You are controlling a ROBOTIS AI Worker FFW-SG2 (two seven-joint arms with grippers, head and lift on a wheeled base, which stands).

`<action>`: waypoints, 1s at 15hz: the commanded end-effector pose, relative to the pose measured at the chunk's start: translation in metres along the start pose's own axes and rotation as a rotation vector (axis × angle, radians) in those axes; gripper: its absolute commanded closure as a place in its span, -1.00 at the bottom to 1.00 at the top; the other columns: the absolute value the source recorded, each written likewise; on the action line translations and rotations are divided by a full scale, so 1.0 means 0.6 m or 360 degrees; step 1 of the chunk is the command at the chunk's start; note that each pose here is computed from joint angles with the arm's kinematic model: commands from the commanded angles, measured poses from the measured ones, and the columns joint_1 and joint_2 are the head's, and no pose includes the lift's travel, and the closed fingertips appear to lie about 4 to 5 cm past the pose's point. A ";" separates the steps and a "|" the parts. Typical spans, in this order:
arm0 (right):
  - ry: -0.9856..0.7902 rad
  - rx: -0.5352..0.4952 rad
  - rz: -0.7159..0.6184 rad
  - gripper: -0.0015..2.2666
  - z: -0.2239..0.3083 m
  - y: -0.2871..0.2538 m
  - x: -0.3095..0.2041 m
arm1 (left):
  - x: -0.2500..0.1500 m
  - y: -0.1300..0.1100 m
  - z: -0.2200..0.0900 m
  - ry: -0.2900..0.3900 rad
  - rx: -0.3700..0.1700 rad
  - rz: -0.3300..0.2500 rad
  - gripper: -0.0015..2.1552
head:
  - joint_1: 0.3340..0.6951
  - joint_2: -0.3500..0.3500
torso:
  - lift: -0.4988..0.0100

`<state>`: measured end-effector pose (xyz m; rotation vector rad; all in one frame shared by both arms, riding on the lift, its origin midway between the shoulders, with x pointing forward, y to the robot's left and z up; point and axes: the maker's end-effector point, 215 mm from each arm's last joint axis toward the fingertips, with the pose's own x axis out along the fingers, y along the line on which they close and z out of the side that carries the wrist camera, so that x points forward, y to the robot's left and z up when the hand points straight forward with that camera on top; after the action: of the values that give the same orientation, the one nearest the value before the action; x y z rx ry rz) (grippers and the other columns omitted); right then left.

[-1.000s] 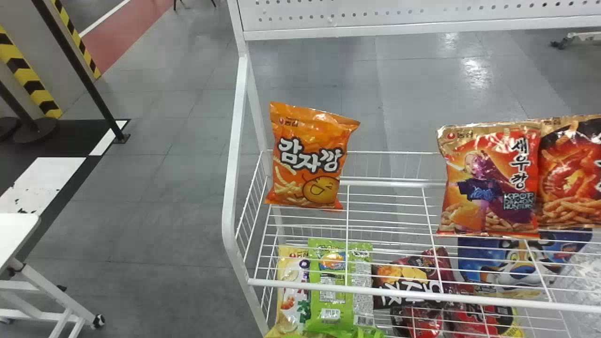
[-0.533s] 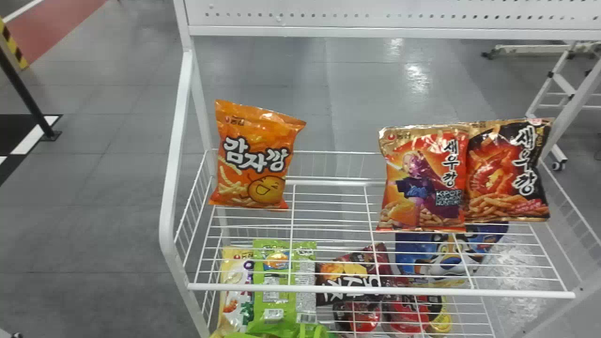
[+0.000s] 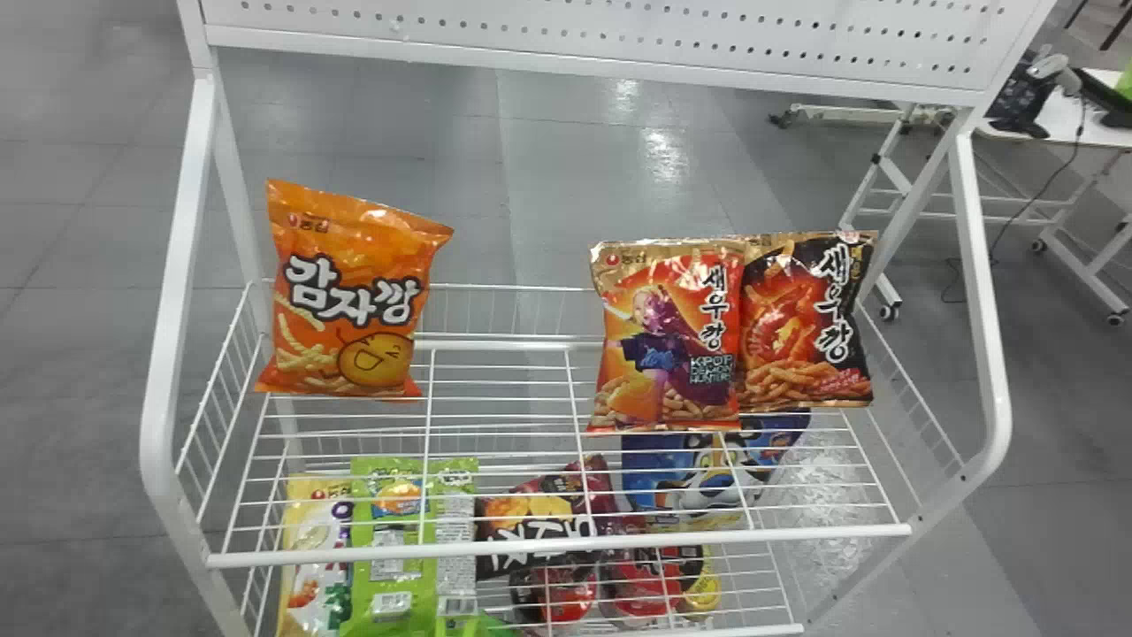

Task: Hold basket handle with left hand then pick Jagalchi snack with right hand and place into basket

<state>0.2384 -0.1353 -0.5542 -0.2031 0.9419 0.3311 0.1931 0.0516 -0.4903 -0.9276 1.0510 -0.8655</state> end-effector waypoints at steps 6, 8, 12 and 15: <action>-0.0629 0.0200 -0.0234 -0.94 0.232 -0.137 -0.104 | -0.003 0.005 0.002 -0.0044 -0.0009 0.0003 0.80 | 1.00 -0.82 | 0.92; -0.0805 0.0304 -0.0238 -0.95 0.276 -0.157 -0.123 | -0.008 0.008 0.002 -0.0053 -0.0017 0.0005 0.80 | 1.00 -0.81 | 0.92; -0.1255 0.0436 -0.0204 -0.95 0.350 -0.184 -0.167 | -0.015 0.010 0.001 -0.0069 -0.0031 0.0005 0.80 | 1.00 -0.75 | 0.92; -0.1371 0.0450 -0.0185 -0.95 0.355 -0.186 -0.176 | -0.017 0.011 -0.003 -0.0071 -0.0036 0.0009 0.80 | 1.00 -0.74 | 0.92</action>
<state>0.3833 -0.1903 -0.3437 0.1365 0.1413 0.1493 0.1904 0.0624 -0.4933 -0.9581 1.0262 -0.8280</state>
